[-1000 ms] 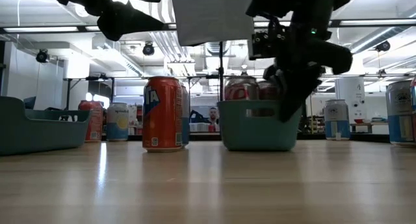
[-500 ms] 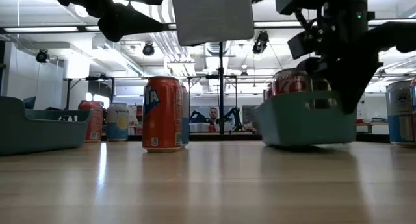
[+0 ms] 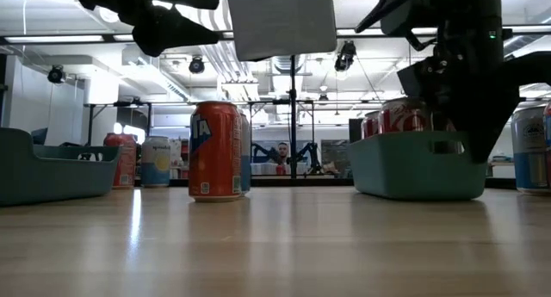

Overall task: Sort soda cans
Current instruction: Move the light green bin to the middle right of the table, then move the soda cans to the top of the table

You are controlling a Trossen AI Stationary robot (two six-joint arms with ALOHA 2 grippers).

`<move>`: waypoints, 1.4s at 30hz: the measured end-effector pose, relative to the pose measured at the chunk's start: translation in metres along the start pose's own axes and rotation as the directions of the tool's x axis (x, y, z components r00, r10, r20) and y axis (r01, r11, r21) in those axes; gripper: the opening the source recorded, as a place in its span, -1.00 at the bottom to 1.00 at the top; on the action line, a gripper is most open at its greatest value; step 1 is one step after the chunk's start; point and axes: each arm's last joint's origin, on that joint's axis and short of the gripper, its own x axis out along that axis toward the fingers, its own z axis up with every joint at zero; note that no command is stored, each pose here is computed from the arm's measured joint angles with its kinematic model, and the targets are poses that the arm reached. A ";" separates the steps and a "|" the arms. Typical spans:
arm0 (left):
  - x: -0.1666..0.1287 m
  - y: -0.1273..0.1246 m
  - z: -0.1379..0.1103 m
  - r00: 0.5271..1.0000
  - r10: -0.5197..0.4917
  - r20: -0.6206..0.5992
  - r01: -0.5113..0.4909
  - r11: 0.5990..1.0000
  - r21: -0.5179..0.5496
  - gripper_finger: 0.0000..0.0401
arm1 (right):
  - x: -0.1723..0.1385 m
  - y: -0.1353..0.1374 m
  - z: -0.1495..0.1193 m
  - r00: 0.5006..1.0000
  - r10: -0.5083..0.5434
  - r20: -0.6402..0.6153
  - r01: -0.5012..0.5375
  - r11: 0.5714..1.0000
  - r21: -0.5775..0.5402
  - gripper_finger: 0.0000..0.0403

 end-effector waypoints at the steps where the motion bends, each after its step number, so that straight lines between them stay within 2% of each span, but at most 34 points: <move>1: 0.000 0.000 0.000 1.000 0.001 0.000 -0.001 1.000 0.000 0.53 | -0.002 0.001 0.001 1.000 0.005 0.007 -0.005 1.000 -0.002 -0.94; 8: 0.001 0.002 0.000 1.000 0.008 0.000 -0.008 1.000 -0.001 0.53 | -0.010 0.010 0.005 0.995 0.097 0.004 -0.097 0.995 0.007 -0.94; 22: 0.001 0.002 0.000 1.000 0.008 -0.001 -0.008 1.000 0.010 0.53 | -0.013 0.016 0.004 0.997 0.074 -0.025 -0.074 0.997 0.031 -0.90; 29: 0.002 0.003 0.001 1.000 0.016 0.001 -0.016 1.000 0.016 0.53 | -0.034 0.018 0.012 0.997 0.076 0.012 -0.077 0.995 0.060 -0.51; 36: 0.001 0.004 0.002 0.997 0.070 0.028 -0.071 0.997 0.009 0.53 | -0.077 0.019 0.029 0.983 0.078 0.168 -0.090 0.994 0.064 -0.12; 39: 0.001 0.004 0.003 0.997 0.069 0.032 -0.069 0.998 0.005 0.53 | -0.101 0.017 0.037 0.960 -0.001 0.280 -0.020 0.997 0.071 -0.02; 42: 0.001 0.004 0.003 0.997 0.076 0.033 -0.076 0.997 0.006 0.53 | -0.118 0.015 0.045 0.914 -0.083 0.396 0.061 0.996 0.069 0.06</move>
